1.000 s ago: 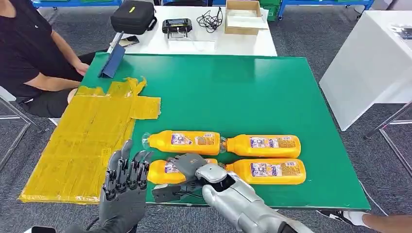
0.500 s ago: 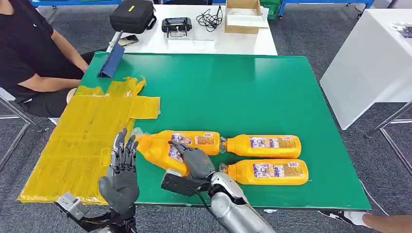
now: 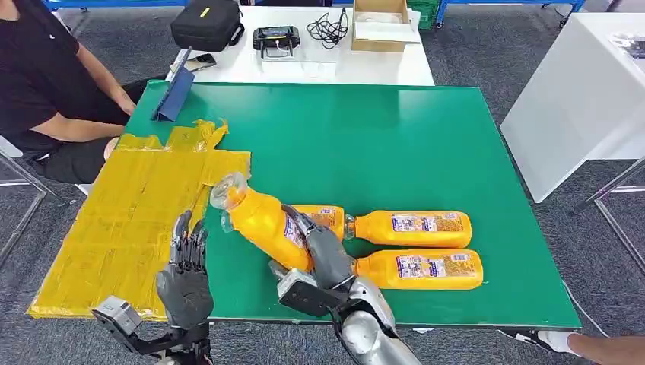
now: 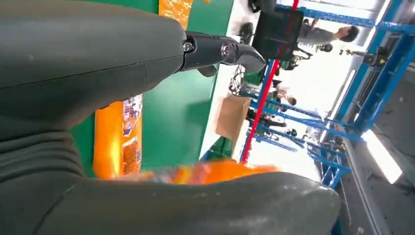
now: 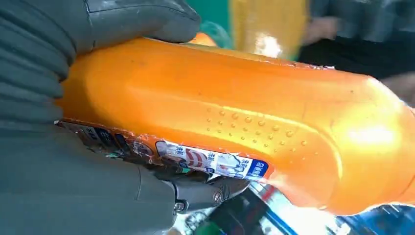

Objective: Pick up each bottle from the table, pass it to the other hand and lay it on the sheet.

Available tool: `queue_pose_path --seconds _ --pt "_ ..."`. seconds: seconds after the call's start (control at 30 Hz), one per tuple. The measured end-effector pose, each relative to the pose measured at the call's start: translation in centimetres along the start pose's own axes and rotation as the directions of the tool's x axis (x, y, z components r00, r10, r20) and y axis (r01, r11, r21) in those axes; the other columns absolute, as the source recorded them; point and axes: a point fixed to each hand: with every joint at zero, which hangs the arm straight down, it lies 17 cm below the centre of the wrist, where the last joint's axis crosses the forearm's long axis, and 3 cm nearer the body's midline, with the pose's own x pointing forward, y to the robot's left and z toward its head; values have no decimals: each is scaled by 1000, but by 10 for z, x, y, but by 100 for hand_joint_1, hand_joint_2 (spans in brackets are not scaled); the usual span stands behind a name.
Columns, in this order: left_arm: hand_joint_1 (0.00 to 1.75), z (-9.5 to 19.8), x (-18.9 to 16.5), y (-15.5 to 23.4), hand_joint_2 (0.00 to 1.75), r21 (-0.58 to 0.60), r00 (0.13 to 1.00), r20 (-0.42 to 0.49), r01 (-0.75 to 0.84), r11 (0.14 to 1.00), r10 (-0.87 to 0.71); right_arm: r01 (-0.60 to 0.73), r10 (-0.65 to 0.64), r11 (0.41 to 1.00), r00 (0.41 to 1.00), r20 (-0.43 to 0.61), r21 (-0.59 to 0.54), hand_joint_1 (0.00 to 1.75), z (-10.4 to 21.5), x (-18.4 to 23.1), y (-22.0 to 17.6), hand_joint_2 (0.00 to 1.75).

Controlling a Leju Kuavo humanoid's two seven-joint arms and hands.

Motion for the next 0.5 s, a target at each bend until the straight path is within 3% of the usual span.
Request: queue_pose_path --seconds 0.33,0.5 --pt "0 1 -1 5 175 24 1000 -1 -13 1000 13 29 -28 999 998 59 -24 175 3 25 -3 175" --pt "0 3 -2 -3 175 -10 997 -15 -76 997 76 7 -11 998 997 79 59 175 5 32 19 175"
